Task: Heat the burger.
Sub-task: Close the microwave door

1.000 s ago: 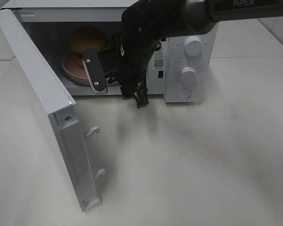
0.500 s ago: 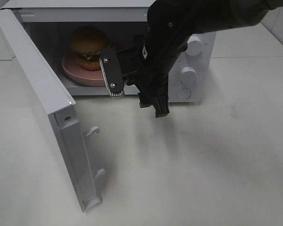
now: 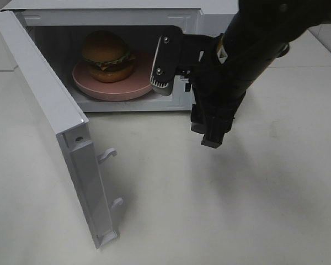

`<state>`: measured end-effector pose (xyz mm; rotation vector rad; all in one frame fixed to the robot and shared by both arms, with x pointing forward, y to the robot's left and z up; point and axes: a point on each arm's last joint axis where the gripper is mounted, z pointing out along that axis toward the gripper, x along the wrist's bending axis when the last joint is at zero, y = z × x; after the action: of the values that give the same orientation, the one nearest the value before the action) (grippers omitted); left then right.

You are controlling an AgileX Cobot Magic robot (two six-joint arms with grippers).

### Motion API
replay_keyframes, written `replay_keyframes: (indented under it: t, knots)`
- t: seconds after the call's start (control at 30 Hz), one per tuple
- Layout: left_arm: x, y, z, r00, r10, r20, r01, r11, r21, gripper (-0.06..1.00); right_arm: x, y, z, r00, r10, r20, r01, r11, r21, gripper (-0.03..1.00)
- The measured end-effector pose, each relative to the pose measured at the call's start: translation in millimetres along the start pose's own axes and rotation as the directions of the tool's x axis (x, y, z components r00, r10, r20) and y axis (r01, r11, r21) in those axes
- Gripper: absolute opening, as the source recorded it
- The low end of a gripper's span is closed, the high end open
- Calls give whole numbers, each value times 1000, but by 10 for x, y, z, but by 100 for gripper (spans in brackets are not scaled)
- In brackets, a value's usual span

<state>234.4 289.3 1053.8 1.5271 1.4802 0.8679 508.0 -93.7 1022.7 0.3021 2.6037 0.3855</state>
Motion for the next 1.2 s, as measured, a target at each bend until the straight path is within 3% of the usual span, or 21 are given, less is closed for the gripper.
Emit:
replay_keyframes:
  t: [0.03, 0.1, 0.13, 0.17, 0.23, 0.27, 0.3, 0.37, 0.57, 0.87, 1.2]
  knots:
    - [0, 0, 0, 1000, 0, 0, 0, 1000, 0, 98, 0, 0, 0, 1000, 0, 0, 0, 1000, 0, 63]
    - [0, 0, 0, 1000, 0, 0, 0, 1000, 0, 98, 34, -91, -159, 988, 155, 3, -155, 988, 11, 63]
    - [0, 0, 0, 1000, 0, 0, 0, 1000, 0, 98, 34, -91, -159, 988, 155, 3, -155, 988, 11, 63]
    - [0, 0, 0, 1000, 0, 0, 0, 1000, 0, 98, 73, -166, -250, 959, 284, 4, -284, 958, 25, 66]
    - [0, 0, 0, 1000, 0, 0, 0, 1000, 0, 98, 93, -199, -275, 942, 335, 5, -335, 942, 33, 67]
    - [0, 0, 0, 1000, 0, 0, 0, 1000, 0, 98, 149, -291, -336, 899, 438, 7, -437, 897, 65, 70]
    - [0, 0, 0, 1000, 0, 0, 0, 1000, 0, 98, 149, -291, -336, 899, 438, 7, -437, 897, 65, 70]
    - [0, 0, 0, 1000, 0, 0, 0, 1000, 0, 98, 241, -445, -452, 849, 529, 20, -527, 842, 113, 74]
    - [0, 0, 0, 1000, 0, 0, 0, 1000, 0, 98, 447, -773, -684, 790, 611, 48, -607, 769, 201, 76]
    - [0, 0, 0, 1000, 0, 0, 0, 1000, 0, 98, 632, -1047, -1083, 740, 672, 41, -654, 703, 278, 75]
    - [0, 0, 0, 1000, 0, 0, 0, 1000, 0, 98, 708, -1229, -1483, 716, 697, 36, -690, 699, 188, 75]
